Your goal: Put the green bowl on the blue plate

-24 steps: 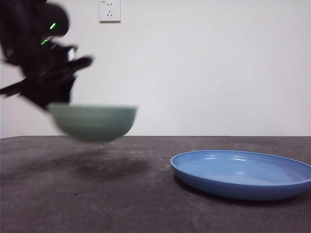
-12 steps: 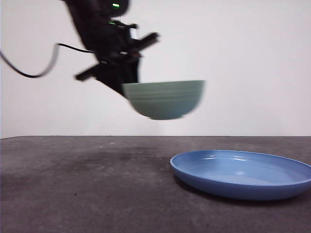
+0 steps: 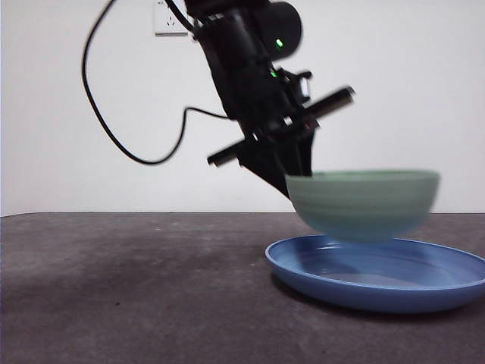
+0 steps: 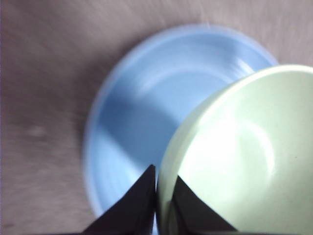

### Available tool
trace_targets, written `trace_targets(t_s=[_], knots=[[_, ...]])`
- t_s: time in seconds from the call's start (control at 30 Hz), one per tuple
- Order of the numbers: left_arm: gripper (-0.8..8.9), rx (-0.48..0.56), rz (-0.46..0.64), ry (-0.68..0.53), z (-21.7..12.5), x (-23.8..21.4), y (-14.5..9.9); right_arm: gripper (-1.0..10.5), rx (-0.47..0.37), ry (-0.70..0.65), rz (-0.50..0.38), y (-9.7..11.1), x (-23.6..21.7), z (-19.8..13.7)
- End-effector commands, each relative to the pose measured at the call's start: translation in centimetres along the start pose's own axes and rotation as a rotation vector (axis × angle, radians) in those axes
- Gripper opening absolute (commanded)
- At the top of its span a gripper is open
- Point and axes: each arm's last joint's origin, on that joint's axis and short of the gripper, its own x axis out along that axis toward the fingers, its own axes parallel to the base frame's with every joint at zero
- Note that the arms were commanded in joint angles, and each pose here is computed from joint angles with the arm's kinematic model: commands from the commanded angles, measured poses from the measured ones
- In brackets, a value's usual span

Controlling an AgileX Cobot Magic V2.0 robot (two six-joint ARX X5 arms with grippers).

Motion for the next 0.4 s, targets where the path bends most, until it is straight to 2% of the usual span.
trace_targets(t_s=[0.03,0.13,0.4], knots=[[0.15,0.015,0.0,-0.014,0.5,0.9,-0.9,6.0,-0.003,-0.016,0.007,0.3,-0.3,0.3],[0.15,0.019,0.051,-0.009,0.4,1.7,-1.0,6.0,-0.003,-0.016,0.007,0.3,-0.3,0.3],[0.15,0.013,0.063,0.022,0.1,3.7,-0.6,6.0,-0.002,-0.016,0.007,0.3,-0.3,0.3]])
